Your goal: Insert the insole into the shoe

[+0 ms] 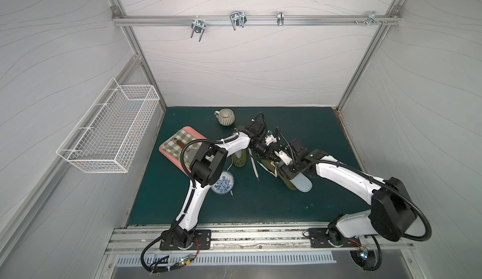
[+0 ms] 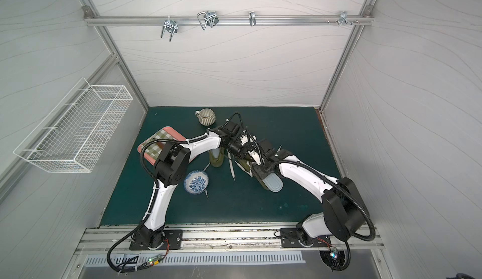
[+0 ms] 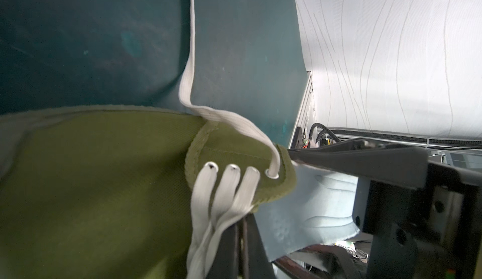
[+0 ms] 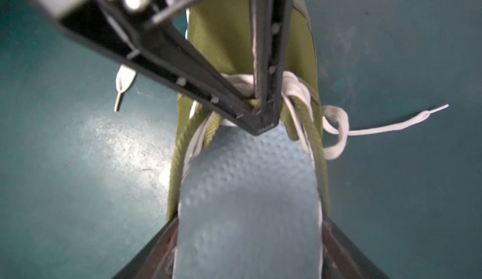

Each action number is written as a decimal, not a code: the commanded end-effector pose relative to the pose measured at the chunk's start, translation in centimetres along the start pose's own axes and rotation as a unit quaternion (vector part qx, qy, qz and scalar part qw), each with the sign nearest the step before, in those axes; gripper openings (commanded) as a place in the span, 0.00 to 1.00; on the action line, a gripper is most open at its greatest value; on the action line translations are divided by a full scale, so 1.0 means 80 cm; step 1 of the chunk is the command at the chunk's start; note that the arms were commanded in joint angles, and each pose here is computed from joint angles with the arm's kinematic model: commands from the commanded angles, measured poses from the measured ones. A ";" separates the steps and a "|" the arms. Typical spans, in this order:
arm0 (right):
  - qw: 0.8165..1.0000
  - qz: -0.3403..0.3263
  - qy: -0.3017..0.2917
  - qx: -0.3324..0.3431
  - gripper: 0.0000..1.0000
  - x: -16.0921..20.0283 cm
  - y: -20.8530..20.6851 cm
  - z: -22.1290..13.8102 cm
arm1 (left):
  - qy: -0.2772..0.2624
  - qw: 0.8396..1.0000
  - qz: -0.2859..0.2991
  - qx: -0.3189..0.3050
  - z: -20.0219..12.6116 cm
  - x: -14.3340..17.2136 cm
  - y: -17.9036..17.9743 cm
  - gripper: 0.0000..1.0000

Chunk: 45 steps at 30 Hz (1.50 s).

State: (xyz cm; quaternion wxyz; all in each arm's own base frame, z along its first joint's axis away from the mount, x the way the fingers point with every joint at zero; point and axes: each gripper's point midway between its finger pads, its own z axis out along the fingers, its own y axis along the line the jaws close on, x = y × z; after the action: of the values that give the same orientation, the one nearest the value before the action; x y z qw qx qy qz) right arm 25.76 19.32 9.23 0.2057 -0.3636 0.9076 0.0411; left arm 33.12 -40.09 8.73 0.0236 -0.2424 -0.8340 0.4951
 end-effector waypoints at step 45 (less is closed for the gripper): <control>0.998 0.012 0.046 -0.047 0.20 0.006 -0.003 -0.006 | -0.024 0.999 0.037 0.027 -0.021 -0.014 -0.032 0.00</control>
State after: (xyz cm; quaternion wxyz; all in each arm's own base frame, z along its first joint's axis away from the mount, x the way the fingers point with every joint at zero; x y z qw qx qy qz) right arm 24.35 17.59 8.59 0.1221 -0.3473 0.9287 0.0454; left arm 33.52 -39.85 9.14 0.0144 -0.2397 -0.8346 0.4957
